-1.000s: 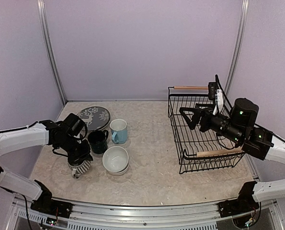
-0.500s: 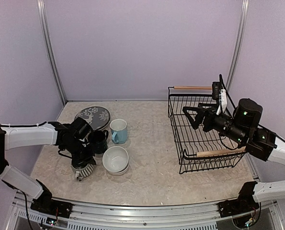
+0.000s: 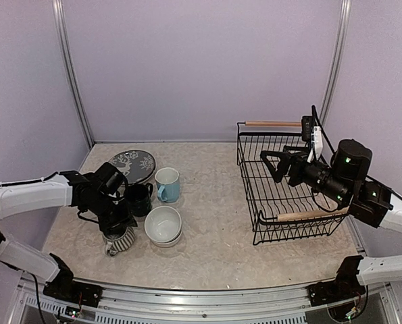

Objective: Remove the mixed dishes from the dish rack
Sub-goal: Place the cup at the center of the board, then reset both arms

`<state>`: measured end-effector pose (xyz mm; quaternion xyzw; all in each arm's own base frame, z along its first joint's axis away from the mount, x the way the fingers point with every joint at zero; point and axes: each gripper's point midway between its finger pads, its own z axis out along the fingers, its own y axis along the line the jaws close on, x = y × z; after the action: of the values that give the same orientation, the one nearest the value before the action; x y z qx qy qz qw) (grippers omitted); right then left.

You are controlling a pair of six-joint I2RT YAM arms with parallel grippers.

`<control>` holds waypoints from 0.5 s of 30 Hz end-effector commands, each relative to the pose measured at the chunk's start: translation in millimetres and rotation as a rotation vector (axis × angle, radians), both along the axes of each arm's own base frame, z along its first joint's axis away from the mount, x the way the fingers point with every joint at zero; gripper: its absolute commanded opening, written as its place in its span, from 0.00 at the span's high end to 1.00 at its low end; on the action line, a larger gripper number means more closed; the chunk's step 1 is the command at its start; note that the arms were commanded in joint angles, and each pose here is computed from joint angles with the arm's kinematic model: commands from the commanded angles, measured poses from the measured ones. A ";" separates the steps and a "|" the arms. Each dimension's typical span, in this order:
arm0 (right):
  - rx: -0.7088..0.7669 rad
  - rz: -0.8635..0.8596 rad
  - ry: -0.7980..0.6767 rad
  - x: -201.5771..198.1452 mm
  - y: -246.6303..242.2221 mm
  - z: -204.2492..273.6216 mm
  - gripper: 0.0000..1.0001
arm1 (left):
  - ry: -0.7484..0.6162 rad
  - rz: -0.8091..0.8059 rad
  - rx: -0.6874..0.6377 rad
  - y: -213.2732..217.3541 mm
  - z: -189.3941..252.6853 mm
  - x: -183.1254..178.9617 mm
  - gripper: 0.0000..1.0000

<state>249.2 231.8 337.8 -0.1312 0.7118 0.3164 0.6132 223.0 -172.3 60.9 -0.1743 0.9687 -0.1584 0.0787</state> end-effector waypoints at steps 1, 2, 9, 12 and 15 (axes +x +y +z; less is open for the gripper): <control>-0.035 -0.047 -0.001 0.2 -14.2 1.3 0.00 | -0.082 0.004 0.023 12.3 28.5 0.0 0.49; -0.044 -0.057 0.001 0.1 -16.8 1.4 0.00 | -0.092 0.005 0.030 15.6 34.8 -0.6 0.47; -0.125 -0.122 0.013 -5.1 -39.7 -0.7 0.00 | -0.285 0.008 -0.024 28.5 109.1 11.0 0.39; -0.146 -0.149 0.019 -8.6 -50.3 1.2 0.00 | -0.412 -0.019 -0.050 31.2 152.0 17.2 0.27; -0.141 -0.165 0.002 -13.0 -59.1 6.1 0.00 | -0.586 -0.067 -0.052 33.6 197.6 25.2 0.15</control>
<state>239.8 192.8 338.4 -0.1230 0.7369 0.2454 0.6178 242.3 -148.4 209.0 -0.1415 0.9265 -0.2303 0.2619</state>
